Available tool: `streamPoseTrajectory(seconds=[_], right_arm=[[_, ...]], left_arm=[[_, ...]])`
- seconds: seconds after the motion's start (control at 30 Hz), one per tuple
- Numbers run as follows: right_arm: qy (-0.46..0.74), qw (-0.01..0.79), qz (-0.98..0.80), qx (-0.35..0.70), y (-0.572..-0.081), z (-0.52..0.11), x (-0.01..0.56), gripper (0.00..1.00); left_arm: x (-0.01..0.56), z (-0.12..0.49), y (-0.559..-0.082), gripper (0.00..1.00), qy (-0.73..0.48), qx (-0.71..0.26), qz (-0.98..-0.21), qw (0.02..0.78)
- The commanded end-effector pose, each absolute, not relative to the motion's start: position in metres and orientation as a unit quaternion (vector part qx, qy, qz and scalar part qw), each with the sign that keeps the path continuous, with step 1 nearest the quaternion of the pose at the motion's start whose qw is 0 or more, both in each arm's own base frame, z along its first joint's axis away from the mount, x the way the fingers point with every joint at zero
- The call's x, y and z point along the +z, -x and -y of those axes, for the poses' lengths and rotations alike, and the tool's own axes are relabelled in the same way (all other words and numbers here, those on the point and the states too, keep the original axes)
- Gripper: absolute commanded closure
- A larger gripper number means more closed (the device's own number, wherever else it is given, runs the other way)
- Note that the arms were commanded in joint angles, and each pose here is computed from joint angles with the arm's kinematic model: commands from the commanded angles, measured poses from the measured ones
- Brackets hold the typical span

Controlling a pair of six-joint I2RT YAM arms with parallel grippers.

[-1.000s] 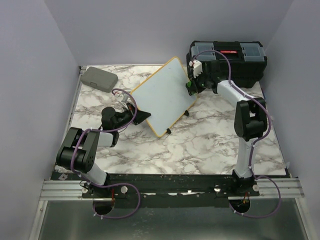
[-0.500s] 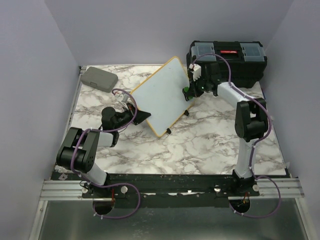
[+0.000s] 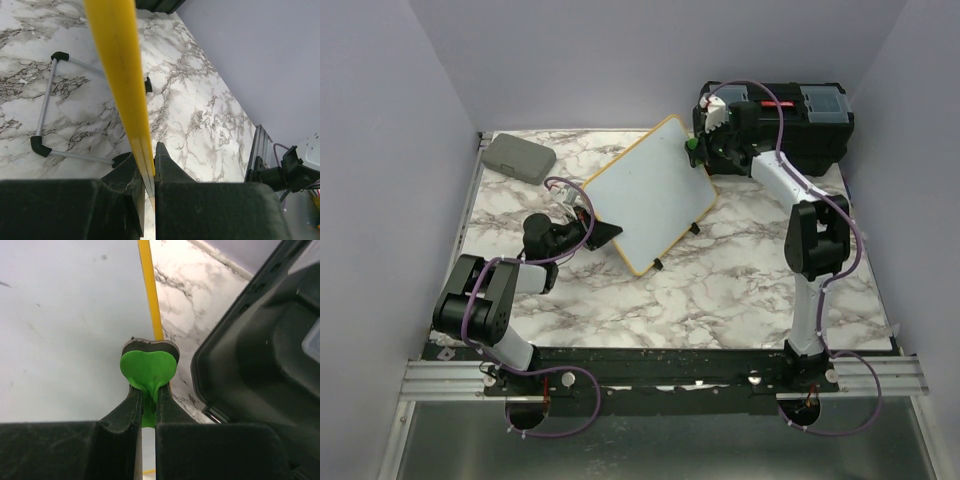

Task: Erase the whiteboard
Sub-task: Erase the whiteboard at the whiteboard stand.

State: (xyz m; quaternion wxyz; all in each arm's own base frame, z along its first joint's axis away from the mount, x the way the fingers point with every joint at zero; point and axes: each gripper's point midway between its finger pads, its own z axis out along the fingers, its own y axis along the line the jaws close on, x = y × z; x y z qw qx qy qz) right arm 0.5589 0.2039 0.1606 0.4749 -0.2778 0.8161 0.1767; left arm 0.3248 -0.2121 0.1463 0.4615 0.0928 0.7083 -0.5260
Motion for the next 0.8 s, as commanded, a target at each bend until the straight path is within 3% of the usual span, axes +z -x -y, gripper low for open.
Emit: streamPoseTrajectory(seconds=[0.0, 0.37, 0.77], right_arm=[[0.311, 0.403, -0.852, 0.120, -0.535, -0.181, 0.095, 0.99], [0.380, 0.328, -0.852, 0.145, -0.482, -0.175, 0.048, 0.99], [0.287, 0.399, -0.845, 0.210, -0.547, -0.212, 0.122, 0.99]], left_arm=[[0.155, 0.232, -0.294, 1.00, -0.176, -0.569, -0.683, 0.423], [0.154, 0.232, -0.294, 1.00, -0.176, -0.570, -0.682, 0.422], [0.153, 0.232, -0.293, 1.00, -0.177, -0.571, -0.683, 0.420]])
